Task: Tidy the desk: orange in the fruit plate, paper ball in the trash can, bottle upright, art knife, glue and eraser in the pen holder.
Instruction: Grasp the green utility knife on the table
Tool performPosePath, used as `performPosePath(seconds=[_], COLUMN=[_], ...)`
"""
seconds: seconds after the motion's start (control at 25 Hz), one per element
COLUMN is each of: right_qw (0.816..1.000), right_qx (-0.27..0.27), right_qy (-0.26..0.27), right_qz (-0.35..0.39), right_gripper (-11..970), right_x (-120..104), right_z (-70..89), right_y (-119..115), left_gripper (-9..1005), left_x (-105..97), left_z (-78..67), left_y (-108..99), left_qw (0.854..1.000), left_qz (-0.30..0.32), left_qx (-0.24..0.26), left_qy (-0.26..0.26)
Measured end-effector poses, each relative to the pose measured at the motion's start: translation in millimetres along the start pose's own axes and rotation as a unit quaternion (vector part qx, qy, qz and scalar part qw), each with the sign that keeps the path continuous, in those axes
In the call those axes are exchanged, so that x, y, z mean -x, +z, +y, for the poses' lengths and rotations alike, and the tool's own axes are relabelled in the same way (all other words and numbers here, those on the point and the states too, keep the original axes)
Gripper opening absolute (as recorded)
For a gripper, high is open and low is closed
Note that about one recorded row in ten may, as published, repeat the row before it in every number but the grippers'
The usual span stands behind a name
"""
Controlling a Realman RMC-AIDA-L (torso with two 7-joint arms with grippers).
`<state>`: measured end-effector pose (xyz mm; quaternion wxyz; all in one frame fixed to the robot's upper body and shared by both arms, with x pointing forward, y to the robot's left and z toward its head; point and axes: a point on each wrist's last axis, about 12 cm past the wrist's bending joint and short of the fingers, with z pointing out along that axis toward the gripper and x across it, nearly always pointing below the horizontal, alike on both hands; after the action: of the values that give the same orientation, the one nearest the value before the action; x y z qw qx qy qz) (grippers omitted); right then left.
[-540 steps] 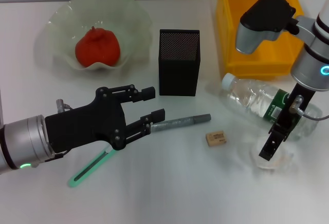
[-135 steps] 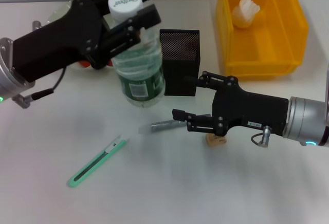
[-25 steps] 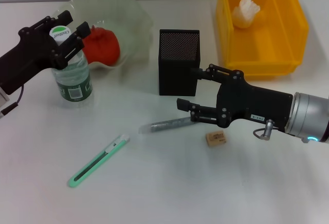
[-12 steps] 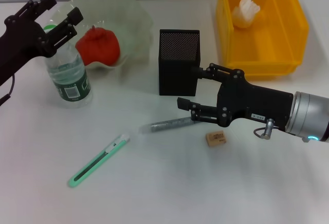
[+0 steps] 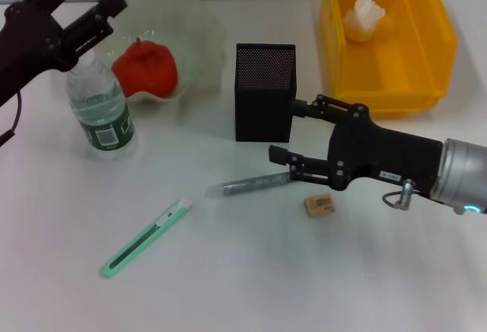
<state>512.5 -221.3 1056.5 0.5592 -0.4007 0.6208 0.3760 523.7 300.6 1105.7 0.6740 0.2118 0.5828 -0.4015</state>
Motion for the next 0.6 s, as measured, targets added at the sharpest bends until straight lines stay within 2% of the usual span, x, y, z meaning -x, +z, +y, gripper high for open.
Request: performPosePath(seconds=[0.08, 0.2, 0.24, 0.32, 0.4, 0.6], right_qw=[1.0, 1.0, 1.0, 1.0, 1.0, 1.0], right_qx=[0.0, -0.006, -0.006, -0.007, -0.006, -0.004], right_qy=[0.001, 0.004, 0.004, 0.004, 0.005, 0.008], right_qz=[-0.003, -0.01, -0.01, -0.011, -0.014, -0.015], right_gripper=[768, 767, 767, 767, 767, 767], right_x=[0, 0, 0, -1, -1, -3], right_z=[0.9, 2.6, 2.6, 4.3, 6.3, 9.3], right_y=[-2, -10, -10, -14, -16, -19], left_gripper=[764, 763, 763, 762, 761, 759], left_x=[2, 4, 4, 0, -10, -26], left_z=[-2.5, -18.3, -18.3, -36.0, -50.2, -55.3], left_y=[2, 11, 11, 22, 32, 42], left_qw=[1.0, 0.995, 0.995, 0.981, 0.963, 0.949], left_qz=[0.001, 0.022, 0.022, 0.059, 0.1, 0.159], left_qx=[-0.016, -0.101, -0.101, -0.187, -0.25, -0.271], left_qy=[-0.004, 0.002, 0.002, 0.008, 0.004, -0.002])
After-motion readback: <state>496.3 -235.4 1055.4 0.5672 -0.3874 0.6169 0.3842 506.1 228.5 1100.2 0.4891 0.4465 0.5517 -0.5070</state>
